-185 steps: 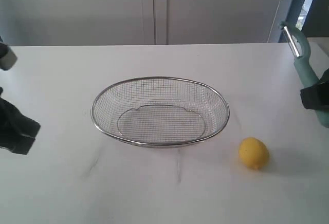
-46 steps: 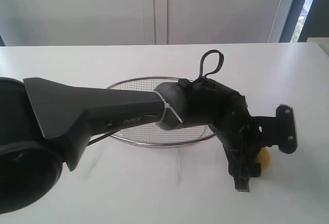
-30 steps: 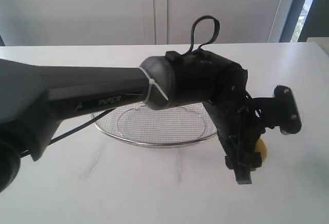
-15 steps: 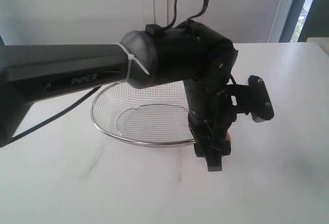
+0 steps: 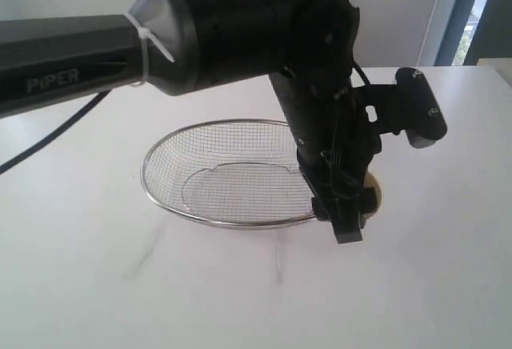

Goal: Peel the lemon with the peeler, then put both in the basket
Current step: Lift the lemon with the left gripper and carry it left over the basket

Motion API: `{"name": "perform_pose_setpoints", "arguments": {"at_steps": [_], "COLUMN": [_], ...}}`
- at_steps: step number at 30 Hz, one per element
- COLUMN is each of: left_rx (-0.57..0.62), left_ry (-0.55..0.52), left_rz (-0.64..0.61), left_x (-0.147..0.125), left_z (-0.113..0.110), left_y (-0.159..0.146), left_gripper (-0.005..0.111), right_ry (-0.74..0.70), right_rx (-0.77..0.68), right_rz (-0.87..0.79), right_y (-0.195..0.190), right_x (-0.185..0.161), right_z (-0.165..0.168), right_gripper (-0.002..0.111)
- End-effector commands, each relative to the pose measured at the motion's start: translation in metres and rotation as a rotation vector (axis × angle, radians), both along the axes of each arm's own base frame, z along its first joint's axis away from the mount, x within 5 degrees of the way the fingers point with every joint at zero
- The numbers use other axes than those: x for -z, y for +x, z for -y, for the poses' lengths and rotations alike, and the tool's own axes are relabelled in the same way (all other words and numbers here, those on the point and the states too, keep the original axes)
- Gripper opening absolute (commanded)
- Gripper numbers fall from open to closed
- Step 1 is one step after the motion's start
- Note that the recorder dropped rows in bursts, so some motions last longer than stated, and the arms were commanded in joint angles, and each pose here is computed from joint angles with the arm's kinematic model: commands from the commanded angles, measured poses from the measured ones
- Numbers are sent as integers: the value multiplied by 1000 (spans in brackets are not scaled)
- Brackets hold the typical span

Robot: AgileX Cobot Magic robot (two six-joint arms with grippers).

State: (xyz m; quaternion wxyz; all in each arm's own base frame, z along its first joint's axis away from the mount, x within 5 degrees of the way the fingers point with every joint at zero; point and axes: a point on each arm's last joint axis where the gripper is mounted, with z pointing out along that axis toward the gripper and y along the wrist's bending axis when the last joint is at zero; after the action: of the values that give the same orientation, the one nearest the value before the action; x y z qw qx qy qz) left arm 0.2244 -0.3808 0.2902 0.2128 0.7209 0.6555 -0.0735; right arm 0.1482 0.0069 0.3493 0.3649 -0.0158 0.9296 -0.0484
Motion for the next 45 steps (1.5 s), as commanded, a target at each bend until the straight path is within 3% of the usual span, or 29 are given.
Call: {"name": "perform_pose_setpoints", "arguments": {"at_steps": [1,13,24,39,45], "left_rx": [21,36,14,-109,-178], "left_ry": [-59,-39,-45,-80,-99], "left_rz": [-9,-18,-3,29,48], "left_x": [-25,-59,-70,-87,-87], "left_z": [-8,-34,-67,-144,-180], "left_y": [-10,-25,-36,-40,-43], "left_gripper": [0,0,0,0,0], "right_ry": [-2,-40,-51,-38,25], "right_rx": [5,-14,-18,-17,-19], "right_rz": [-8,57,81,81,161], "right_y": [-1,4,5,5,10], "right_x": [6,7,5,6,0], "right_z": [1,2,2,1,-3], "right_gripper": [0,0,0,0,0]}}
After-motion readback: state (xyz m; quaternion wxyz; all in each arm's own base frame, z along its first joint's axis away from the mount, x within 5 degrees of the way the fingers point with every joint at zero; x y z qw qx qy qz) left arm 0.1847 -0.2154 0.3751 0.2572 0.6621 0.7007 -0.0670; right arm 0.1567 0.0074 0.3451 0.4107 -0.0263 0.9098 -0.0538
